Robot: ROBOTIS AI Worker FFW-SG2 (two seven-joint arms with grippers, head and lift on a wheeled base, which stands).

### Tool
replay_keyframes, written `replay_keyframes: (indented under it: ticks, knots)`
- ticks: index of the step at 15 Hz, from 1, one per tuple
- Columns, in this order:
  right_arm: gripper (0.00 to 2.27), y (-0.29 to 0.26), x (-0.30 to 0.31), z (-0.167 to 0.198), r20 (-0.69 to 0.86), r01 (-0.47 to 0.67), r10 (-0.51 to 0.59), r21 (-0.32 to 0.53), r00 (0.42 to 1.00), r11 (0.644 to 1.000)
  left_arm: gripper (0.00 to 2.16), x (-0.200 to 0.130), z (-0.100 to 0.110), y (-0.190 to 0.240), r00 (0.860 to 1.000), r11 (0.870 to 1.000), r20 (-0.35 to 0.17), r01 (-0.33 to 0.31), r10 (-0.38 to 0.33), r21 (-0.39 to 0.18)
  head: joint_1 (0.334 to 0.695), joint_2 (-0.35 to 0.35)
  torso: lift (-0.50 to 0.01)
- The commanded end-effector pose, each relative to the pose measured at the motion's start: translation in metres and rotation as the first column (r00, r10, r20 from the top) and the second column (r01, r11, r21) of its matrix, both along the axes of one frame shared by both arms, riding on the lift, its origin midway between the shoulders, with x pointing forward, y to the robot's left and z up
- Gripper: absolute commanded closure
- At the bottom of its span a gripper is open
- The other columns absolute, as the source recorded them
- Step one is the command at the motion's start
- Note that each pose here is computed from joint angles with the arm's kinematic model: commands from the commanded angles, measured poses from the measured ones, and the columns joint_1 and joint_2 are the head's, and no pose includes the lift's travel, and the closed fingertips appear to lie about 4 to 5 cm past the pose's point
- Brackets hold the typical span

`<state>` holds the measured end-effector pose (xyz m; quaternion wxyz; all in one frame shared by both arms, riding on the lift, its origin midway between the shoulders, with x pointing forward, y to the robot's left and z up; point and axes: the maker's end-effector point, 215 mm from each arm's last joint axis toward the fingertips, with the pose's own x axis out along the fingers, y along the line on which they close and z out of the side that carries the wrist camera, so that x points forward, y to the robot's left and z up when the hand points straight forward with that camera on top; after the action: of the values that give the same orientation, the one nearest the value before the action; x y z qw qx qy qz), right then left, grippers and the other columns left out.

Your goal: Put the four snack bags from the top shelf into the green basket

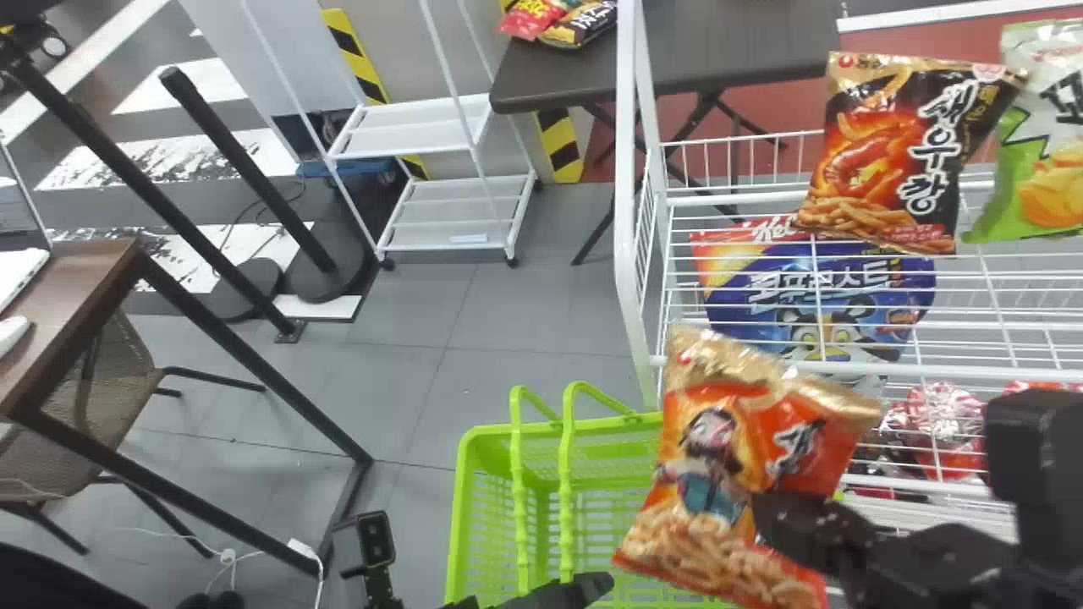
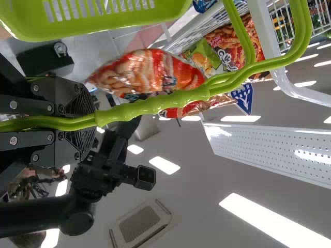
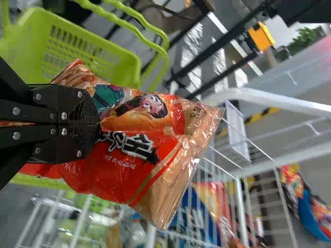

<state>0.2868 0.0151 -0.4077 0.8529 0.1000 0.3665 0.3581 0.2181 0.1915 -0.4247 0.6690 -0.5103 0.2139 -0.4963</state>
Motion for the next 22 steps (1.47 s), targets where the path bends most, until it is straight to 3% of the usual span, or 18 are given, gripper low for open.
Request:
replay_keyframes:
  ticks: [1,3,5,6,10,13,16,19,22]
  knots:
    - [2.21,0.026,-0.013,-0.031,-0.038,-0.067,0.066,-0.045,0.997,0.997,2.15,-0.002,0.003,-0.001,1.000,1.000,0.005,0.007,-0.007,-0.008,0.695,0.350,0.000]
    - [1.74,0.046,-0.013,-0.057,-0.056,-0.113,0.110,-0.058,0.992,0.992,2.15,-0.003,0.003,-0.004,1.000,1.000,0.008,0.014,-0.013,-0.010,0.695,0.350,0.000]
    - [0.08,0.067,-0.011,-0.069,-0.033,-0.143,0.141,-0.052,0.989,0.988,2.15,-0.004,0.003,-0.004,1.000,1.000,0.003,0.015,-0.015,-0.011,0.695,0.350,0.000]
    - [0.00,0.075,-0.012,-0.068,-0.022,-0.153,0.152,-0.042,0.988,0.987,2.15,-0.005,0.003,-0.004,1.000,1.000,0.002,0.015,-0.015,-0.011,0.695,0.350,0.000]
    - [0.05,0.045,0.003,-0.029,0.015,-0.080,0.080,-0.004,0.997,0.997,2.15,-0.007,0.003,-0.002,1.000,1.000,0.000,0.016,-0.016,-0.008,0.695,0.350,0.000]
    - [0.06,-0.033,0.052,-0.006,0.100,0.087,-0.082,-0.045,0.992,0.995,2.15,-0.008,0.005,-0.004,1.000,1.000,0.004,0.021,-0.021,-0.007,0.695,0.350,0.000]
    - [0.06,-0.101,0.118,0.014,0.206,0.245,-0.221,-0.099,0.953,0.964,2.15,-0.011,0.005,-0.007,1.000,1.000,0.001,0.024,-0.024,-0.011,0.695,0.350,0.000]
    - [0.06,-0.135,0.184,0.023,0.301,0.335,-0.285,-0.130,0.910,0.933,2.15,-0.014,0.006,-0.008,1.000,1.000,0.000,0.026,-0.026,-0.012,0.695,0.167,0.000]
    - [0.06,-0.150,0.247,0.025,0.411,0.411,-0.330,-0.124,0.850,0.903,2.15,-0.016,0.005,-0.008,1.000,1.000,-0.002,0.019,-0.019,-0.014,0.695,0.099,0.000]
